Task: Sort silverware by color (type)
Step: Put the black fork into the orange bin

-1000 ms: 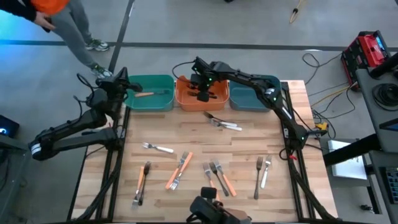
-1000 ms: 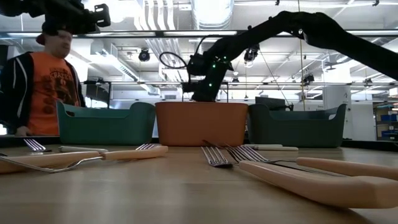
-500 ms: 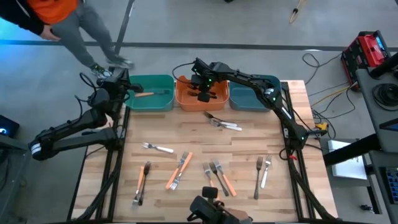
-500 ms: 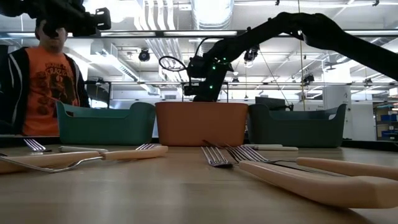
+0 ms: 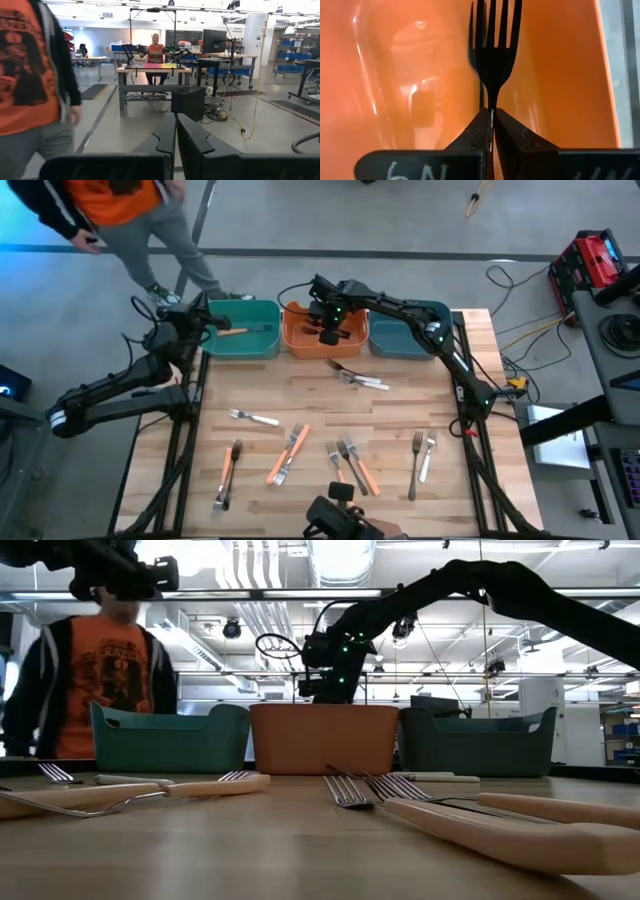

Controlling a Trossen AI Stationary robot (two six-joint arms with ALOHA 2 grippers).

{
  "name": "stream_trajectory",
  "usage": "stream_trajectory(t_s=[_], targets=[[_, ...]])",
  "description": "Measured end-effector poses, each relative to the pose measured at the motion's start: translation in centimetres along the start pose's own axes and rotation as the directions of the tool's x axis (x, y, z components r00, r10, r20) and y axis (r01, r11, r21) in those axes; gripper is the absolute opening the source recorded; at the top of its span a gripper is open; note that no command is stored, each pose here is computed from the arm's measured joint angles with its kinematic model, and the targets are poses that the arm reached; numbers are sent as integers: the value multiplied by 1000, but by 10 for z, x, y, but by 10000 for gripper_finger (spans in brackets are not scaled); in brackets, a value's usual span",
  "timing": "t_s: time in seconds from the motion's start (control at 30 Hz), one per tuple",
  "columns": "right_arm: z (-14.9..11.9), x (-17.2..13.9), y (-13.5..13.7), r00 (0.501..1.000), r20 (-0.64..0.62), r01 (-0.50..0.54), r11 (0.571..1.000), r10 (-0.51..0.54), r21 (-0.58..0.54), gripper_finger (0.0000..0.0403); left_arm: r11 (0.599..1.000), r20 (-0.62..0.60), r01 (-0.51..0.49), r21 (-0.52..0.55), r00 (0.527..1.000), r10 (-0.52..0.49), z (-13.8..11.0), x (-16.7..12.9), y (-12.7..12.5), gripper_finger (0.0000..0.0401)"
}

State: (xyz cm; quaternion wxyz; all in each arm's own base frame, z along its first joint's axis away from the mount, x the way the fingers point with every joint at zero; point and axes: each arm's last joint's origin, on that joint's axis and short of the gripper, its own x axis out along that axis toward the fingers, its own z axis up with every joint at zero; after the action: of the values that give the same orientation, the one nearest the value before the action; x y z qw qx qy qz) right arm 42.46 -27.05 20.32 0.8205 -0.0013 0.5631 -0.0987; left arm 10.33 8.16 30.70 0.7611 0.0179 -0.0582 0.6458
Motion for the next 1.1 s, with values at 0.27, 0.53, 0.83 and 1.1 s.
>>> stream_trajectory(t_s=[0.27, 0.53, 0.83, 1.1], targets=[[-1, 0, 0, 1000, -9, -5, 1000, 5, -1, 9, 1000, -2, 0, 3, 1000, 0, 0, 0, 0, 0], [-2, 0, 1, 1000, -17, -18, 1000, 18, -25, 9, 1000, -2, 0, 4, 1000, 0, -1, 0, 0, 0], [-2, 0, 1, 1000, -16, -19, 1000, 18, -25, 9, 1000, -2, 0, 3, 1000, 0, -1, 0, 0, 0], [-1, 0, 1, 1000, -8, -15, 1000, 15, -26, 9, 1000, -2, 0, 3, 1000, 0, 0, 0, 0, 0]])
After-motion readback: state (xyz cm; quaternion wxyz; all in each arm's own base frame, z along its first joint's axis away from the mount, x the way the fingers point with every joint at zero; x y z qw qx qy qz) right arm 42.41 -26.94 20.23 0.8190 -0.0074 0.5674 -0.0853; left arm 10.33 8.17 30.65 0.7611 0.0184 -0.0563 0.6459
